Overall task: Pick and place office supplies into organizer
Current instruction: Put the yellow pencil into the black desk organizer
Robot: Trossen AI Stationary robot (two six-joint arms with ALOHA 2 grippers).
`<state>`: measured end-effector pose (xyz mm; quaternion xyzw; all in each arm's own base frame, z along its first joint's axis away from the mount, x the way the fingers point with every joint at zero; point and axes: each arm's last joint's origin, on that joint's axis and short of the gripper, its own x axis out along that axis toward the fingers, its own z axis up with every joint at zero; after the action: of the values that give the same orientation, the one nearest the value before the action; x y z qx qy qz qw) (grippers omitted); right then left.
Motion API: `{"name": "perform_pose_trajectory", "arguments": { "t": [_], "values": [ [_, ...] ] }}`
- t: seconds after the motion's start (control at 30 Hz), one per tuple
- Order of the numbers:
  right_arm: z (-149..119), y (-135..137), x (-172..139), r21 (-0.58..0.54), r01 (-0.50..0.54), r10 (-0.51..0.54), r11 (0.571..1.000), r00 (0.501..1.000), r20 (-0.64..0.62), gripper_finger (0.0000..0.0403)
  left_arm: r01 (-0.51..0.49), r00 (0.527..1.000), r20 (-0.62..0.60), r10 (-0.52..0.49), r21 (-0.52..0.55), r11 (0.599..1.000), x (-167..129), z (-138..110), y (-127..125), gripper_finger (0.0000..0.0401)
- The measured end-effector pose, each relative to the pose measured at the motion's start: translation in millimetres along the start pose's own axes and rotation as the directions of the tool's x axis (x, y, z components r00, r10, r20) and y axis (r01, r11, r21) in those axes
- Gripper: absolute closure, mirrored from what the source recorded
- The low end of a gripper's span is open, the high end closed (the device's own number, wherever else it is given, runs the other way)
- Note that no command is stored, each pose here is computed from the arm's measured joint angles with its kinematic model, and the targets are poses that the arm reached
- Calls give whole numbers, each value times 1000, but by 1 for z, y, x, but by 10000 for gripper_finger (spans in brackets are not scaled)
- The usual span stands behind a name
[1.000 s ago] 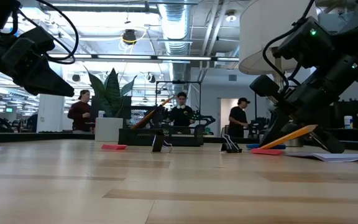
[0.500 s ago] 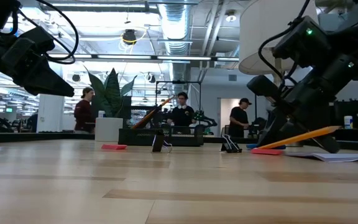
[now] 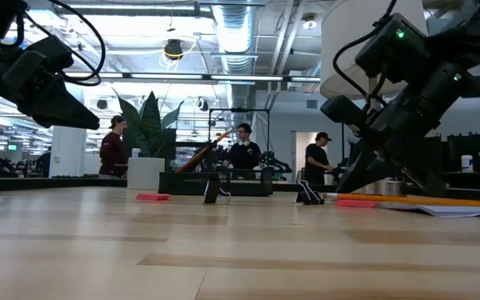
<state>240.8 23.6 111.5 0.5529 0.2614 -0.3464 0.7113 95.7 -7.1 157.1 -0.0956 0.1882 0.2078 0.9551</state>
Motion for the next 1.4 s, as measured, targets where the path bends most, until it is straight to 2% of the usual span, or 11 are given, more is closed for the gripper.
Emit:
{"name": "perform_pose_trajectory", "arguments": {
  "t": [0.17, 0.43, 0.53, 0.63, 0.73, 0.87, 1.07, 1.23, 1.4],
  "values": [
    [-1, 7, -2, -27, 2, -2, 1000, 1000, -8, 402, 0, 1000, 0, 0, 0, 1000, 0, 0, 0, 242],
    [0, 14, -2, -143, -5, 4, 990, 1000, -5, 399, 0, 1000, 0, 0, 0, 1000, 0, 0, 0, 242],
    [2, 23, -4, -235, -10, 4, 972, 1000, -28, 387, 0, 1000, 0, 0, 0, 1000, 0, 0, 0, 242],
    [3, 32, -7, -352, 20, -44, 936, 997, -60, 365, 0, 1000, 0, 0, 0, 1000, 0, 0, 0, 242],
    [5, 41, -14, -482, 87, -144, 872, 986, -84, 336, 0, 1000, 0, 0, 0, 1000, 0, 0, 0, 242],
    [7, 56, -27, -650, 137, -252, 748, 964, -86, 295, 0, 1000, 0, 0, 0, 1000, 0, 0, 0, 242],
    [5, 84, -40, -841, 24, -195, 540, 976, -97, 239, 0, 1000, 0, 0, 0, 1000, 0, 0, 0, 242],
    [0, 87, -39, -921, -23, -189, 388, 976, -104, 215, 0, 1000, 0, 0, 0, 1000, 0, 0, 0, 242],
    [-3, 84, -33, -952, -43, -217, 304, 969, -114, 212, 0, 1000, 0, 0, 0, 1000, 0, 0, 0, 242]
  ]
}}
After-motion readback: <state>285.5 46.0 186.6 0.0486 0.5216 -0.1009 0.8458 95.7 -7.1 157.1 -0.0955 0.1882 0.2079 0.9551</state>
